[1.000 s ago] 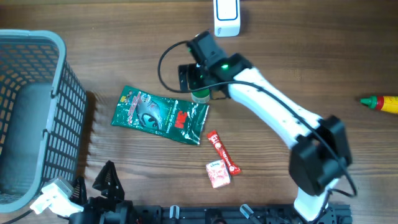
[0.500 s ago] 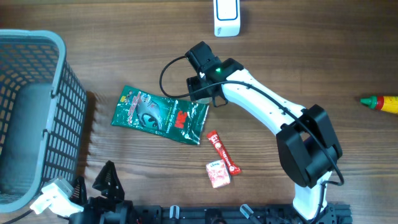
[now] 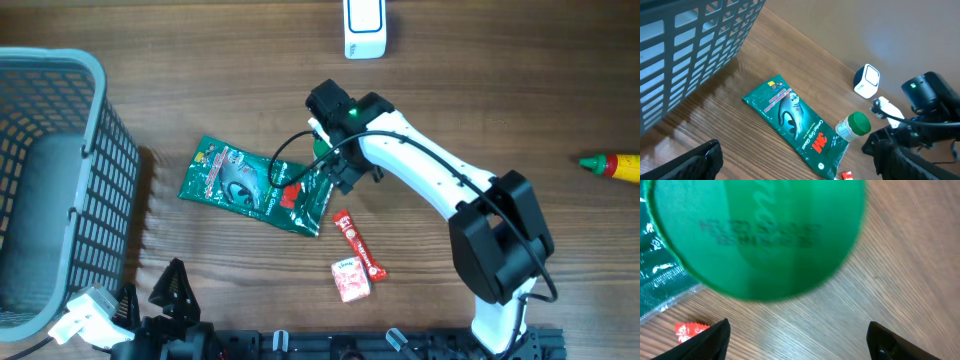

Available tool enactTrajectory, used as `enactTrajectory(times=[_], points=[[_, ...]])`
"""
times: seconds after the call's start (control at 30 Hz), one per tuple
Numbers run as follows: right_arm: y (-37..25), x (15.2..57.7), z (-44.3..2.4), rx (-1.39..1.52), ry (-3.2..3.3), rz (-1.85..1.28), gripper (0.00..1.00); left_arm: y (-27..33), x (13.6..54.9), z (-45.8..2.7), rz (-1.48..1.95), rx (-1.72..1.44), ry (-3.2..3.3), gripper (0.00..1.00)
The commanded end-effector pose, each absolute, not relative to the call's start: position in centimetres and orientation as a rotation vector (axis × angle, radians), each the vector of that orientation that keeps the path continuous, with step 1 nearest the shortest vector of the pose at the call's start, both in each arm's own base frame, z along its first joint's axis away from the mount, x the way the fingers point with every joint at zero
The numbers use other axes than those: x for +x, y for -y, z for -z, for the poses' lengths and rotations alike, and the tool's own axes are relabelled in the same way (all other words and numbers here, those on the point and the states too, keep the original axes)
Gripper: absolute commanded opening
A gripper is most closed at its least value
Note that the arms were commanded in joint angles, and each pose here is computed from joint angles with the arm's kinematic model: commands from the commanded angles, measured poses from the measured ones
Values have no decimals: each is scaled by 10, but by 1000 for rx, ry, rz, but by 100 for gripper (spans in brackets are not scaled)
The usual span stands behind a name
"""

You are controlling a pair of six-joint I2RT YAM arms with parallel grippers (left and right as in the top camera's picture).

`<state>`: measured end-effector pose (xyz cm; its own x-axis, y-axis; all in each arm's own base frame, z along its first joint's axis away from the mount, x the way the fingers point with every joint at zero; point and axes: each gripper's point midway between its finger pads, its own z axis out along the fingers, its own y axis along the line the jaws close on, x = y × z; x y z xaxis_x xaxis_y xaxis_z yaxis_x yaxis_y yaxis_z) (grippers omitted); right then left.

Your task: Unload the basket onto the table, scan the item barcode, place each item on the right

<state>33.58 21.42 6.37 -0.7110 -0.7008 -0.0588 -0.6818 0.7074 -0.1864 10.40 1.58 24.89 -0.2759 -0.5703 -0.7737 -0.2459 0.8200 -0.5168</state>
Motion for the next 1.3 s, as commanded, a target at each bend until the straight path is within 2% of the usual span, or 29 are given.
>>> enactTrajectory(times=[0.0, 0.1, 0.2, 0.27, 0.33, 0.37, 0.47, 0.67, 0.93, 1.17, 1.27], points=[[-223, 360, -135, -779, -2706, 159, 96, -16, 103, -251, 364, -624, -1847, 100], [-241, 355, -167, -132, -2786, -150, 100, -16, 103, -251, 363, -624, -1847, 100], [-258, 336, -169, 698, -2865, -466, 100, -16, 103, -251, 364, -624, -1847, 100], [-271, 334, -171, 1060, -2819, -596, 100, -16, 103, -251, 364, -624, -1847, 100], [-263, 340, -170, 1051, -2779, -539, 100, -16, 103, -251, 364, -624, -1847, 100], [-257, 345, -168, 1060, -2745, -494, 95, -16, 103, -251, 364, -624, -1847, 100], [-253, 350, -160, 1151, -2703, -455, 92, -16, 103, -251, 363, -624, -1847, 100], [-257, 360, -128, 1145, -2799, -455, 97, -16, 103, -251, 364, -624, -1847, 100], [-263, 383, -106, 1101, -2842, -467, 97, -16, 103, -251, 364, -624, -1847, 100], [-269, 376, -52, 1147, -2957, -379, 97, -16, 103, -251, 363, -624, -1847, 100], [-267, 375, -46, 1130, -2971, -355, 94, -16, 103, -251, 364, -624, -1847, 100]])
